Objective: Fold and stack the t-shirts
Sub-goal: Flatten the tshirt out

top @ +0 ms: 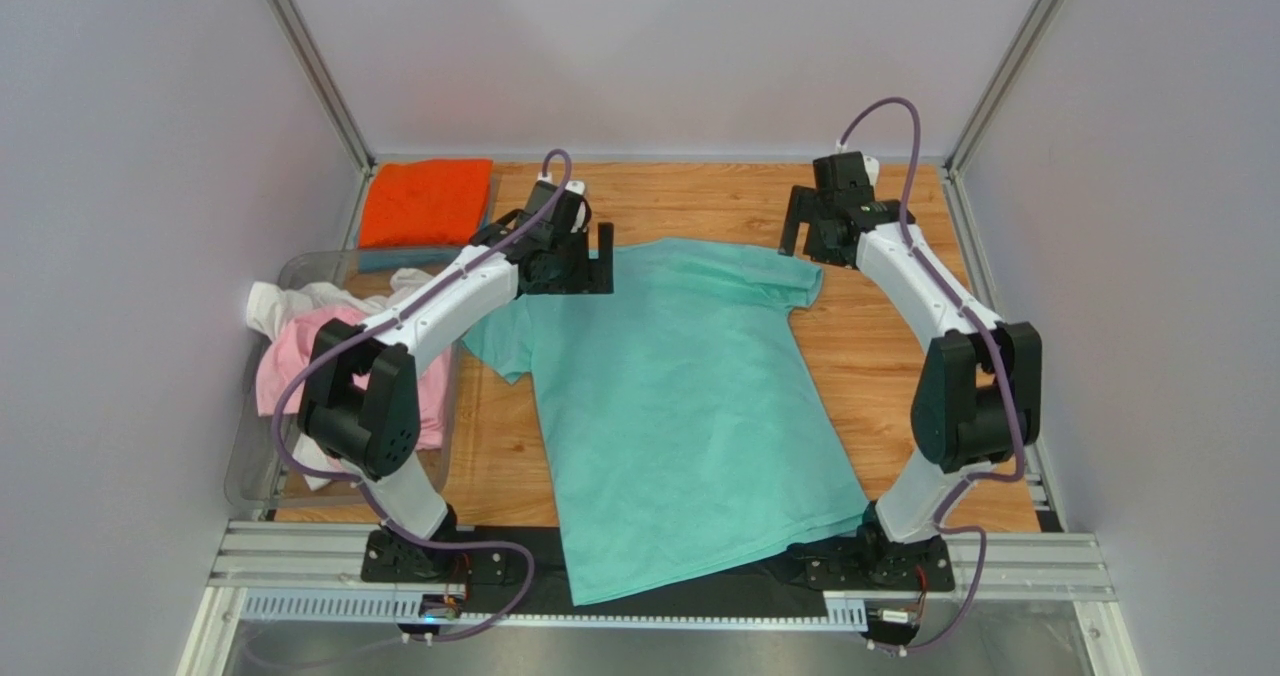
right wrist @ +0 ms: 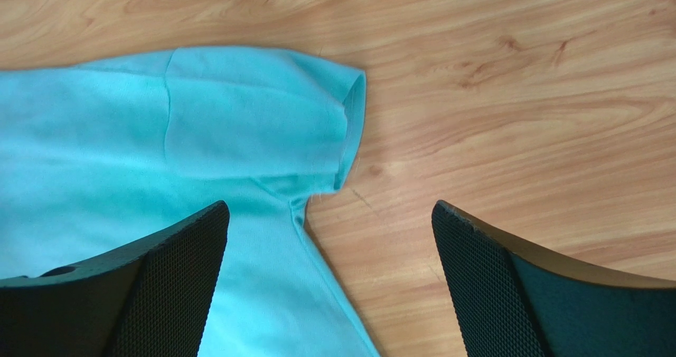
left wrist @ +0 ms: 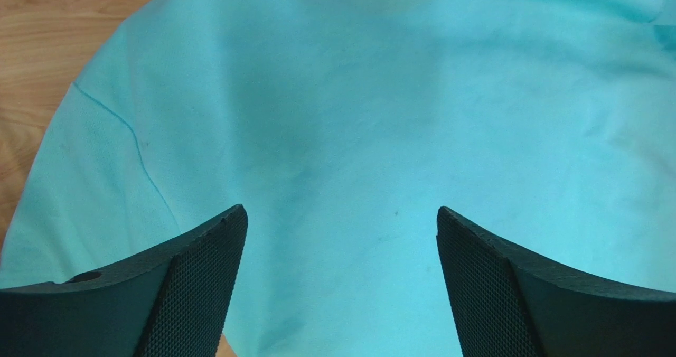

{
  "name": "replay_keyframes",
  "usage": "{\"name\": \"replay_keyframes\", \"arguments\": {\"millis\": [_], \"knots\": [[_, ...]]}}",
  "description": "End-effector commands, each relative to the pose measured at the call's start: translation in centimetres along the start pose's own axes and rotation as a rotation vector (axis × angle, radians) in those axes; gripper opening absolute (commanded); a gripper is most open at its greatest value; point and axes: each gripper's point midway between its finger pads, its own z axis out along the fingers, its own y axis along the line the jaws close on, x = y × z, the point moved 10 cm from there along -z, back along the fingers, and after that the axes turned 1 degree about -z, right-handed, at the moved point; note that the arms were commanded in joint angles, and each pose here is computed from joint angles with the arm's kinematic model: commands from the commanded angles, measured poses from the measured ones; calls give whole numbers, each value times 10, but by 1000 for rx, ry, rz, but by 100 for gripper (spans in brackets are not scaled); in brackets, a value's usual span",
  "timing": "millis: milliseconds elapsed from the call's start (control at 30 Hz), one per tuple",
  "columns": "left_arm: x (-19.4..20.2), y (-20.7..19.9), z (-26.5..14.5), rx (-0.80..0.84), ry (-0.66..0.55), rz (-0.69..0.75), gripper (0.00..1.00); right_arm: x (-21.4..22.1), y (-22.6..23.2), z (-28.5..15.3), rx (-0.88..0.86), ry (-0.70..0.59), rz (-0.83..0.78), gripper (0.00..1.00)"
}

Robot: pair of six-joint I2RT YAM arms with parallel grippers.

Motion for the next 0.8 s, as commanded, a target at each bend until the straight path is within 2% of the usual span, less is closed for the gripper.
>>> {"name": "replay_keyframes", "arguments": {"millis": [0,33,133,267,367,467,633,767], "knots": [[0,-6,-20,101,-39,-15,96,4,-3,-46,-120,-66,77,100],[3,-7,-25,126,-36,-17,97,23,-4,-46,-126,-27,71,100],[21,-4,-27,180,-11,-39,100,50,-4,-75,-220,-37,91,100],[42,-3,-32,267,-8,-73,100,122,-8,-100,-322,27,104,100],[59,1,-31,307,-12,-82,100,174,-8,-104,-389,87,131,100],[70,6,-22,296,26,-76,100,197,-4,-107,-512,120,190,100],[86,7,1,314,98,-98,100,222,-11,-90,-445,161,216,100],[101,11,14,308,159,-125,100,225,-10,-69,-311,180,234,100]]}}
